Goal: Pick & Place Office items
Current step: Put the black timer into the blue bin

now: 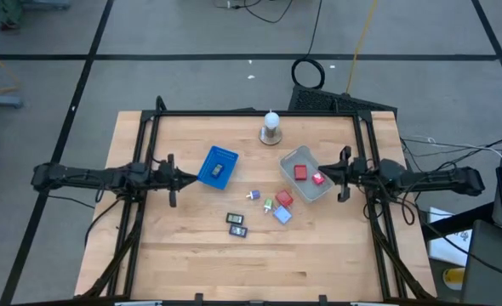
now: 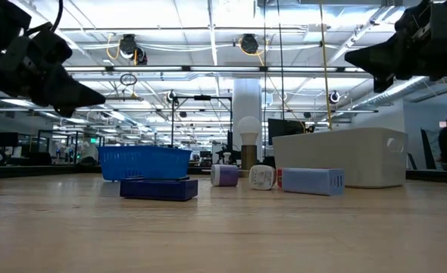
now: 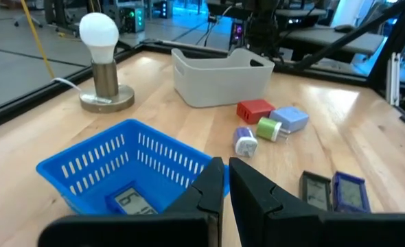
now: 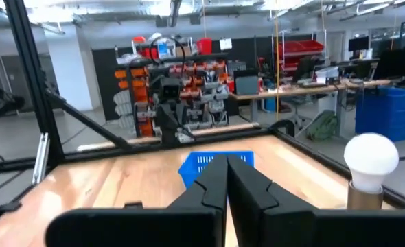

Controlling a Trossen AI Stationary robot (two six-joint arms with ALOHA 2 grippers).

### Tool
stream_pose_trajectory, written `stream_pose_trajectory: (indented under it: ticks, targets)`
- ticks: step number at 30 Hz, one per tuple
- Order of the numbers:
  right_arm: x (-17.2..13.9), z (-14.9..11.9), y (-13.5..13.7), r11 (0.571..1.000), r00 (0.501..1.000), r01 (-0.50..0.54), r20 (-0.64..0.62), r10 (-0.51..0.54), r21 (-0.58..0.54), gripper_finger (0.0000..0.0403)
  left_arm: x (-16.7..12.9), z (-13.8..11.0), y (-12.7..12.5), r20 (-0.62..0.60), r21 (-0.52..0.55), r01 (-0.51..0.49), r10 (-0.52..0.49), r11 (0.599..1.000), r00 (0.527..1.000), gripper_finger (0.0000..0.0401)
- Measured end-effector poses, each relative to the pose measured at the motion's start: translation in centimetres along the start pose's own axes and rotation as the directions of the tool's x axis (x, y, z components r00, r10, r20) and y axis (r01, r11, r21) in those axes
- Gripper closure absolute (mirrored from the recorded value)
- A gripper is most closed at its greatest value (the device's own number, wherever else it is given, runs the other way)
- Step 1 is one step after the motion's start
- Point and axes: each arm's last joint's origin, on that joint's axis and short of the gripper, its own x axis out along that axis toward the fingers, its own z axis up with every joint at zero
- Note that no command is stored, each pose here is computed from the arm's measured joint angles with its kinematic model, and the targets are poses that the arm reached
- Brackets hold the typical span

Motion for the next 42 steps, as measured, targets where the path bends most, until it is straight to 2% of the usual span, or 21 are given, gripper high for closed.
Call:
stream_pose_trajectory:
  ticks: [18,25,29,33,38,42]
  targets:
    - [0.0,-0.2,0.0,1.0,1.0,0.002,-0.017,-0.002,-0.012,0.0402,0.2,-0.2,0.0,-0.022,-0.015,-0.003,0.003,1.0,1.0,0.0377]
    - [0.0,-0.2,0.0,1.0,1.0,0.001,-0.017,-0.002,-0.014,0.0402,0.1,0.5,0.0,0.014,-0.147,-0.05,0.053,0.988,0.998,0.0381]
    - [0.0,-0.2,0.0,1.0,1.0,0.001,-0.016,-0.002,-0.014,0.0401,0.4,1.9,-0.5,-0.064,-0.161,-0.062,0.052,0.985,0.997,0.0398]
    - [0.0,-0.1,0.0,1.0,1.0,0.001,-0.008,-0.001,-0.013,0.0402,1.3,4.9,-1.9,-0.133,-0.13,-0.051,0.033,0.99,0.99,0.0398]
    - [0.0,-0.1,0.0,1.0,1.0,0.001,-0.006,-0.001,-0.015,0.0401,4.4,7.9,-4.2,-0.277,-0.068,-0.013,-0.007,0.998,0.961,0.0395]
    - [0.0,-0.1,0.0,1.0,1.0,-0.003,-0.008,0.003,-0.013,0.0402,7.6,8.6,-6.4,-0.407,-0.047,0.094,-0.105,0.994,0.908,0.0394]
